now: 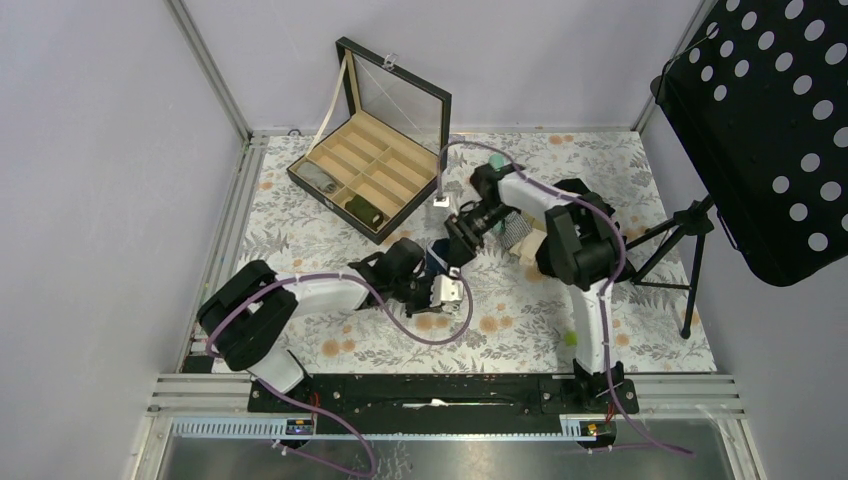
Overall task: Roll the underwear
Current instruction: Roll the underwear to the center of the board.
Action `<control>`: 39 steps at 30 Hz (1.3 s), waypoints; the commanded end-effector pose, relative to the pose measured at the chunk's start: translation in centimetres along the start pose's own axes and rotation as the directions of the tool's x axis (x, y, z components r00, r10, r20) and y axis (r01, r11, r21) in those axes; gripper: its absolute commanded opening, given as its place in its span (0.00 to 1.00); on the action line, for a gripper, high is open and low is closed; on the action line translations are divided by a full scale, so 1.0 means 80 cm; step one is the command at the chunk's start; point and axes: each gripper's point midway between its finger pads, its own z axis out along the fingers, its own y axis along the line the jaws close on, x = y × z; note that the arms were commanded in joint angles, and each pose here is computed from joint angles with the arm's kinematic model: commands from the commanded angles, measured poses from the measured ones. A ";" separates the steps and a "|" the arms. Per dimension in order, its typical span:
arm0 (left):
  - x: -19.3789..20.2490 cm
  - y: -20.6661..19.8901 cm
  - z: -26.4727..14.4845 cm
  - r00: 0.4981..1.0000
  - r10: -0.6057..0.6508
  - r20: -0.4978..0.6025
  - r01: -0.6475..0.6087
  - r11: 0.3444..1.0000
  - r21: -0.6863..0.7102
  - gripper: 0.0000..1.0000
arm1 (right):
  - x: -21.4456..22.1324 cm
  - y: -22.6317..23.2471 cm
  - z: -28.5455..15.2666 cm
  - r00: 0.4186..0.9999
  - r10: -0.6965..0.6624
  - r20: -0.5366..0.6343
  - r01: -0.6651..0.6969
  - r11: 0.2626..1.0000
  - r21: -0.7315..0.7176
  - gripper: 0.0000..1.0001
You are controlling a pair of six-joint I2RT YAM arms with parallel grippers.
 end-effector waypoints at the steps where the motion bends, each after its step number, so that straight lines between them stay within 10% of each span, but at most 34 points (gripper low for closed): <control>1: -0.016 -0.011 -0.004 0.987 -0.158 0.016 0.155 0.980 0.126 0.00 | -0.033 0.004 -0.061 0.993 -0.092 0.076 0.077 0.981 0.177 0.60; 14: -0.008 -0.009 0.011 0.795 -0.599 -0.097 0.590 0.726 0.354 0.00 | -0.014 -0.018 -0.182 0.889 -0.344 0.301 0.065 0.747 0.662 0.59; 25: 0.024 0.042 0.030 0.534 -0.825 -0.182 0.811 0.440 0.385 0.00 | 0.053 0.011 -0.095 0.751 -0.655 -0.082 0.528 0.521 0.671 0.52; 30: 0.037 0.057 0.037 0.508 -0.840 -0.189 0.835 0.427 0.346 0.00 | 0.022 0.040 -0.049 0.561 -0.810 -0.169 0.678 0.333 0.655 0.61; 39: 0.052 0.063 0.044 0.477 -0.856 -0.196 0.856 0.403 0.325 0.00 | 0.031 0.027 0.015 0.469 -0.843 -0.263 0.813 0.295 0.503 0.62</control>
